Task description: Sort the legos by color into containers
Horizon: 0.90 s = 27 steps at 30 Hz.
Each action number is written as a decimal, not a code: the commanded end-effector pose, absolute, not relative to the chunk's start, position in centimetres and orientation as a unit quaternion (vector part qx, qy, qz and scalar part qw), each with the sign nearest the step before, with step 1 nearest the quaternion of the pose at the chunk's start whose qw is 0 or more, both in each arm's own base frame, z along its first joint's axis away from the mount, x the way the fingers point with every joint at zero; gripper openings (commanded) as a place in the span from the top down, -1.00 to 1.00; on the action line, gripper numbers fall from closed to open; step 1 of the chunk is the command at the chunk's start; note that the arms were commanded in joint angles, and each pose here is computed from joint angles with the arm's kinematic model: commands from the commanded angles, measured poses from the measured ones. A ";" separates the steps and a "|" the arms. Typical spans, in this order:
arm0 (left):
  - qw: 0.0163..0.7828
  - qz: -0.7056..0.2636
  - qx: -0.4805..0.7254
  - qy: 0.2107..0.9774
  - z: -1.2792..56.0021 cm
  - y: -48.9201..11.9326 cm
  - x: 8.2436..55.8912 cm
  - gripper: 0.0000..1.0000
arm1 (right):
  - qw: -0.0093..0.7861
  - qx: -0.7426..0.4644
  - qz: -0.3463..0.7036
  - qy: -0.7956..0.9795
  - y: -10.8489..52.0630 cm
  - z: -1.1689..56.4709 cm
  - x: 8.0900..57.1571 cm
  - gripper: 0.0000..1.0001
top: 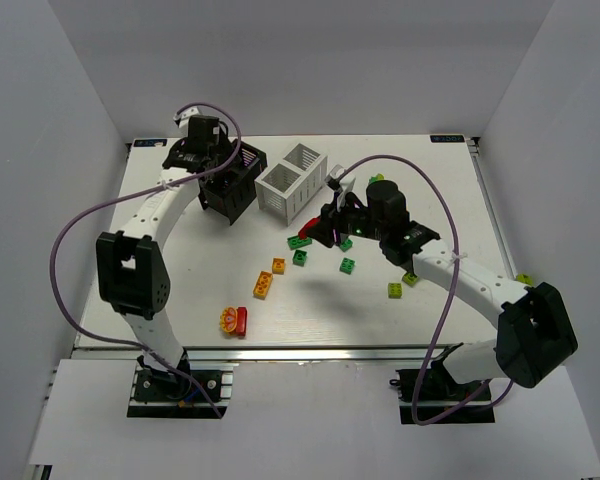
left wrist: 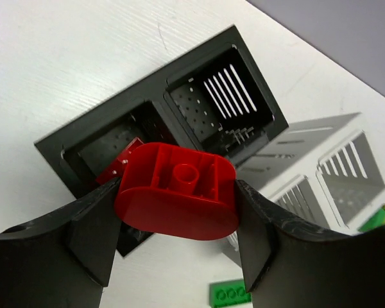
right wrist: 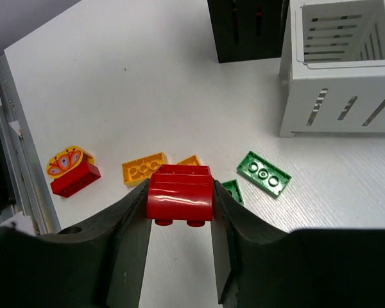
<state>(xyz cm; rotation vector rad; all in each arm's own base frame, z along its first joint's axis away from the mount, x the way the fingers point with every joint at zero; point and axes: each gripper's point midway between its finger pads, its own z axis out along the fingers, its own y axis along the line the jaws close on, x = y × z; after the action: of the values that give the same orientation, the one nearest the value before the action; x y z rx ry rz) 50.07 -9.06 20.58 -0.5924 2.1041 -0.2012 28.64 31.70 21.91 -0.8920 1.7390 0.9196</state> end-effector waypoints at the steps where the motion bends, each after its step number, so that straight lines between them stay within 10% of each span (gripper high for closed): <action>1: 0.451 -0.031 -0.213 0.866 21.5 -7.5 50.2 1.00 | 0.493 -0.363 0.371 0.698 31.2 23.2 29.0 1.00; 14: 0.421 -0.016 -0.214 0.881 18.8 -6.9 50.3 0.75 | 0.496 -0.359 0.371 0.698 31.0 23.3 29.3 1.00; 27: 0.422 -0.009 -0.218 0.880 19.0 -6.8 50.8 -0.14 | 0.496 -0.360 0.372 0.697 30.9 23.3 29.3 1.00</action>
<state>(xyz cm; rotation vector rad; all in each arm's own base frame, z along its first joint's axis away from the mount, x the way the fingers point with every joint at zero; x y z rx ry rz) 49.93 -7.16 16.63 -0.5433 2.2603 -0.0226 29.25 31.00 21.65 -0.8722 1.7525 0.9050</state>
